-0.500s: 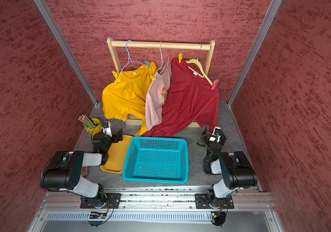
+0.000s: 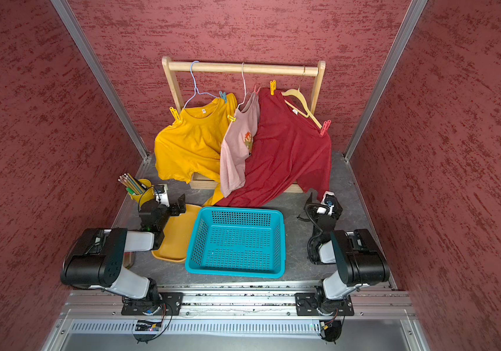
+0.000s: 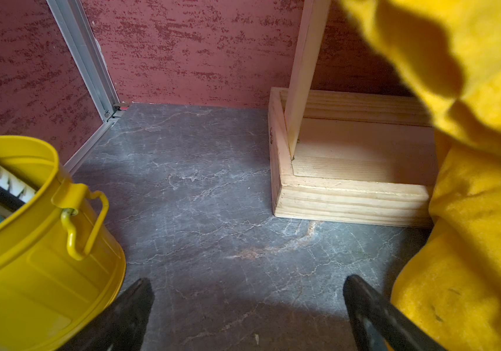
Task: Remove the clothespins securing t-shirts to the hanger
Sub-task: Pick up the hanger from the clothes rail.
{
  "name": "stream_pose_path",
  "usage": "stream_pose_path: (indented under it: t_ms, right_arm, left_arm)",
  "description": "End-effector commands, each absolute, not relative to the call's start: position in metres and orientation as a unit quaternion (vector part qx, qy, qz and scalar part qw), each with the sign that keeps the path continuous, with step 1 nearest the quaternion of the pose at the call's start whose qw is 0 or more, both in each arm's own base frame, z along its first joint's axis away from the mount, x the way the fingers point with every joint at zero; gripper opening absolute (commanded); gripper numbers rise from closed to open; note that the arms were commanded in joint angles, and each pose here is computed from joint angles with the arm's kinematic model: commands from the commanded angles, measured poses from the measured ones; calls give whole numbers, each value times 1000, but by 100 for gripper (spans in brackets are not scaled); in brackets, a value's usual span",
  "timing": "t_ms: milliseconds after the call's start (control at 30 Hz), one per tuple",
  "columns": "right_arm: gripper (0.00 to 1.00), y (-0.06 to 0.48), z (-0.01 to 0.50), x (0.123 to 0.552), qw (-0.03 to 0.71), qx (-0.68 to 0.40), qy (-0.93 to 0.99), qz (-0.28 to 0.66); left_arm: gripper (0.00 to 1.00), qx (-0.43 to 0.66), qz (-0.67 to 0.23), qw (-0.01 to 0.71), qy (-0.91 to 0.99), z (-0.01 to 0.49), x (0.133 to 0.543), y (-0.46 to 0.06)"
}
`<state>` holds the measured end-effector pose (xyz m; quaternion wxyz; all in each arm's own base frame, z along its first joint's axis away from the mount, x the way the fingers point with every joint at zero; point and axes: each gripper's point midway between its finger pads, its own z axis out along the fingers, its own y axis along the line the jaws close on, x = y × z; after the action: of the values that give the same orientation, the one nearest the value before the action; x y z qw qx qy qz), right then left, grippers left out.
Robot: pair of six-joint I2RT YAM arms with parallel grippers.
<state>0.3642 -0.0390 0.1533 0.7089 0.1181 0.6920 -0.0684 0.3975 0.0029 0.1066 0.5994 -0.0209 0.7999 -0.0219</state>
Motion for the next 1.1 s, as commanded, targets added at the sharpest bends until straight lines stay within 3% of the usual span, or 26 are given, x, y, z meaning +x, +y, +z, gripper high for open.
stream_pose_path:
  t_ms: [0, 1067]
  right_arm:
    - [99, -39, 159, 365, 715, 120, 686, -62]
    - [99, -40, 159, 365, 715, 121, 686, -62]
  left_arm:
    - [100, -22, -30, 609, 793, 114, 402, 2]
    - [100, -23, -35, 607, 794, 114, 402, 4]
